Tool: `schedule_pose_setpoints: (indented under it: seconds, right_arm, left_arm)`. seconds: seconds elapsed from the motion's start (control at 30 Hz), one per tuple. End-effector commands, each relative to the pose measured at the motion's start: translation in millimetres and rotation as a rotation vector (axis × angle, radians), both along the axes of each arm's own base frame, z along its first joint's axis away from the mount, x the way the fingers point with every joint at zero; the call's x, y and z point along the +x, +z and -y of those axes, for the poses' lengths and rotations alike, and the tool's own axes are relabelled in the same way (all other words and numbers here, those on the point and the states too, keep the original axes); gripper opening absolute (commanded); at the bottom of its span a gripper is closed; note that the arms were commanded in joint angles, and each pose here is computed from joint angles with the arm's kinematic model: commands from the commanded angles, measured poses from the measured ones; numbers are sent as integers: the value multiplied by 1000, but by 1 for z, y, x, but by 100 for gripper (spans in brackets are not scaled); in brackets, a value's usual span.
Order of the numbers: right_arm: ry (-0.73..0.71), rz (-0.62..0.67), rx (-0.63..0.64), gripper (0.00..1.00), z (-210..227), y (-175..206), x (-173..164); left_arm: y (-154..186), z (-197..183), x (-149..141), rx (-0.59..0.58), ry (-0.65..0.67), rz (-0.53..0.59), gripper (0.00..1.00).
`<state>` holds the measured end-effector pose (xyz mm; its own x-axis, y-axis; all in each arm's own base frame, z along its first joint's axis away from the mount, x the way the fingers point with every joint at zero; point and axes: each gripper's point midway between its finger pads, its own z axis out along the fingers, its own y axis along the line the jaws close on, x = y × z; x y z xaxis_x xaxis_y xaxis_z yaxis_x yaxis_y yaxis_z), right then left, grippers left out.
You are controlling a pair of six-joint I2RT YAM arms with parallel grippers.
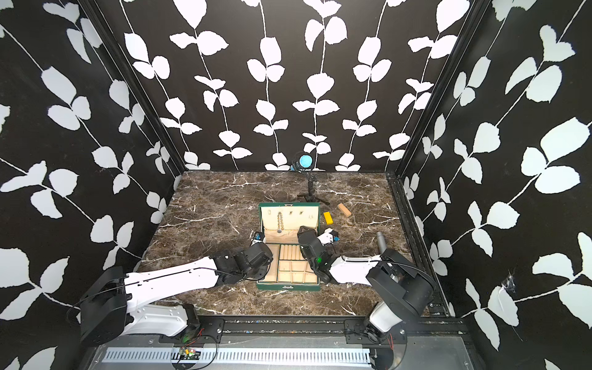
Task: Put jewelry chain into jewelry box
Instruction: Adjust the necklace in the storage slot.
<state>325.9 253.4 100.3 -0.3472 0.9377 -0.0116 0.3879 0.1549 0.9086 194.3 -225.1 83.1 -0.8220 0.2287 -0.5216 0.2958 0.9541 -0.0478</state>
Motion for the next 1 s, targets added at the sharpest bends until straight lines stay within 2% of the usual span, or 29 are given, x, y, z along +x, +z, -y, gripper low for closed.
schedule_pose_setpoints:
  seconds: [0.0,0.2,0.43,0.53,0.8,0.83,0.97]
  right_arm:
    - [-24,20,23,43,-1,4,10]
    - [-10,-1,13,39,-6,-4,16]
    - [33,-6,-3,10,-13,-4,16]
    - [47,1,-8,0,-14,-2,16]
    - [132,45,-22,0,-26,12,11]
    - [136,71,-4,0,-26,25,9]
    - [137,98,4,0,-27,34,7]
  left_arm:
    - [5,-3,1,-5,5,19,38]
    - [4,-4,0,1,4,18,38]
    - [4,-5,0,6,2,20,37]
    - [5,-5,0,5,3,20,37]
    - [4,-6,0,4,8,20,37]
    - [4,-6,0,4,9,20,37]
    - [4,-5,1,2,9,20,37]
